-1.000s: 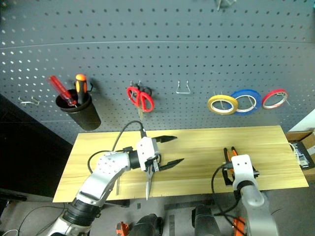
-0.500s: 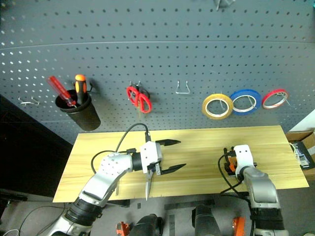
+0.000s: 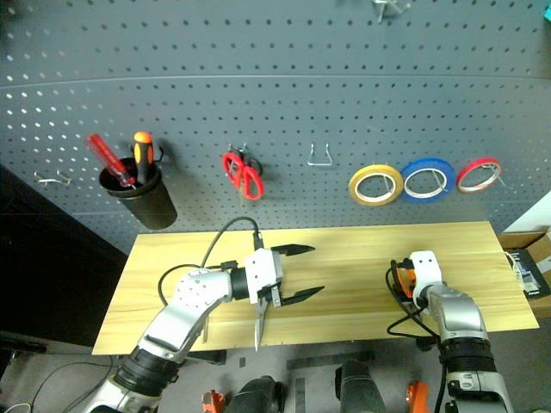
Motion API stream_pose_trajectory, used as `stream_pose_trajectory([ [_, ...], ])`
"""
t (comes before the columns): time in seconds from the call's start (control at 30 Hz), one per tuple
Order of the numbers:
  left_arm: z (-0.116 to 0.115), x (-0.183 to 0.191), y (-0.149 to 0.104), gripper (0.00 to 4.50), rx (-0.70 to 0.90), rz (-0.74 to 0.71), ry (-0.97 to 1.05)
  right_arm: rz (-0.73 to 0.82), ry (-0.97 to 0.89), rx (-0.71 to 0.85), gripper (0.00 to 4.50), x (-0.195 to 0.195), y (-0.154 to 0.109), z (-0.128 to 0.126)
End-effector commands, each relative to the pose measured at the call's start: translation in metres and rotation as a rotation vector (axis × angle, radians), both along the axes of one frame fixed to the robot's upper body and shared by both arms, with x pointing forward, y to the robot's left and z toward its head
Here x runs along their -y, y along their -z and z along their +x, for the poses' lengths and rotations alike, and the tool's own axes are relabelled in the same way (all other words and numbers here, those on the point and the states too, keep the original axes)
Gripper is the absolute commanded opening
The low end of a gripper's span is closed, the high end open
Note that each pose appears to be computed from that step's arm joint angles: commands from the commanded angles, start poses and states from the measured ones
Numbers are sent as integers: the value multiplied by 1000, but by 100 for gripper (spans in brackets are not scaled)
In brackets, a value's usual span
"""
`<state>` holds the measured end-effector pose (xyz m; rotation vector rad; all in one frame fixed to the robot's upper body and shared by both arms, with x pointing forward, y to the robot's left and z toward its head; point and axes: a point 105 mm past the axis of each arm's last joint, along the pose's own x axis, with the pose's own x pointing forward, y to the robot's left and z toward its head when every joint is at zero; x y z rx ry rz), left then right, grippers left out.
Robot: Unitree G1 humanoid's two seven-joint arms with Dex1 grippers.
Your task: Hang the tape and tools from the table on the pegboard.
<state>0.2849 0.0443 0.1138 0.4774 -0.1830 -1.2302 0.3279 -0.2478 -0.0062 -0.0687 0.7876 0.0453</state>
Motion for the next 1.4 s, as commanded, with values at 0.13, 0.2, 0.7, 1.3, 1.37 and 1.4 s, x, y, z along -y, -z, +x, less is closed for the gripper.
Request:
stream_pose_trajectory([
  [0.13,-3,-5,-2,414,4,-24,0,116,77,-62,285,-8,10,-7],
  [0.2,-4,-9,1,414,2,-20,-4,128,92,-33,259,-14,6,-3],
  [0.7,9,-78,-5,414,-135,-331,-417,-34,-280,757,259,-157,-158,-33],
  [1.3,9,-57,-51,414,22,-470,-386,-50,-409,1418,259,-224,-324,12],
  [1.37,10,-56,-53,414,35,-472,-387,-49,-400,1443,259,-226,-327,20],
  [1.4,10,-55,-54,414,37,-472,-387,-50,-398,1457,259,-226,-329,22],
])
